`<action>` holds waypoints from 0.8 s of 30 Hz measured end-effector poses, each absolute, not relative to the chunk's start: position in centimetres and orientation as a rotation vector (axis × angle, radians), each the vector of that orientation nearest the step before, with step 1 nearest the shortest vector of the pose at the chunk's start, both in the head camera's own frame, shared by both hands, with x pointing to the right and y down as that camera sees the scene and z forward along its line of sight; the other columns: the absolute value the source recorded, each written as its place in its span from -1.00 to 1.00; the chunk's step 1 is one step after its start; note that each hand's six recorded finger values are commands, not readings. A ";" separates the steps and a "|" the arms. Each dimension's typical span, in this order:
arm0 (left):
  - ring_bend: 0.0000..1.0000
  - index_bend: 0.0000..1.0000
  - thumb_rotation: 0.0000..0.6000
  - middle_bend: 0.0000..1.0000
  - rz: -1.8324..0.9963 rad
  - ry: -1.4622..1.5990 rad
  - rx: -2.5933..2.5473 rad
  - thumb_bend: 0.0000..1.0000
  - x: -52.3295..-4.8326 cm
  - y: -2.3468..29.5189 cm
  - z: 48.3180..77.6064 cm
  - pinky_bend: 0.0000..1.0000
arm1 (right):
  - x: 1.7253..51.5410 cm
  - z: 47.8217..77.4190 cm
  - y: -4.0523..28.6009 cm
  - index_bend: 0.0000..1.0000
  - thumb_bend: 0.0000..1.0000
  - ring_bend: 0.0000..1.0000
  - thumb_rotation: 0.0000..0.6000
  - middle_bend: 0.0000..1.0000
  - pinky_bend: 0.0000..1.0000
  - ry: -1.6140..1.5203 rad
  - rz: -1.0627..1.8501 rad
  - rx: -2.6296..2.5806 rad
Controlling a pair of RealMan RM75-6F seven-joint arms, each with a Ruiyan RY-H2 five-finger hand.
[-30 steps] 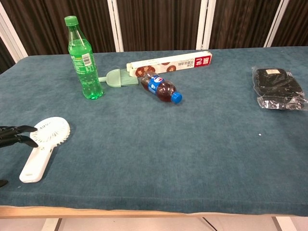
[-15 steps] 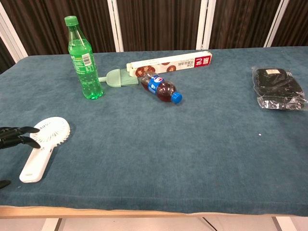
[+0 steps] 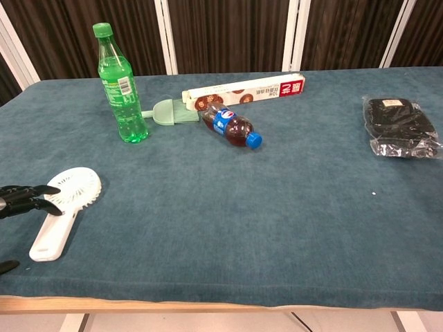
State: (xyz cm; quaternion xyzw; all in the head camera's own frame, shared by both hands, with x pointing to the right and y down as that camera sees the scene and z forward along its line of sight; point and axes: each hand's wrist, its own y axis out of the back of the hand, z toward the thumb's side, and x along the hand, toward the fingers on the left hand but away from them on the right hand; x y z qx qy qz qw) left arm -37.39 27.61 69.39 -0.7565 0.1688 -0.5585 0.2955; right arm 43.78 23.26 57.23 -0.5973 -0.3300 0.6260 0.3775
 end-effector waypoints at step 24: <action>-1.00 -0.53 1.00 -1.00 -1.526 0.399 -2.038 -0.21 -37.3 27.9 69.5 -0.92 | 43.8 57.2 23.2 -1.00 -0.47 -1.00 1.00 -1.00 -1.00 -0.847 1.601 -1.524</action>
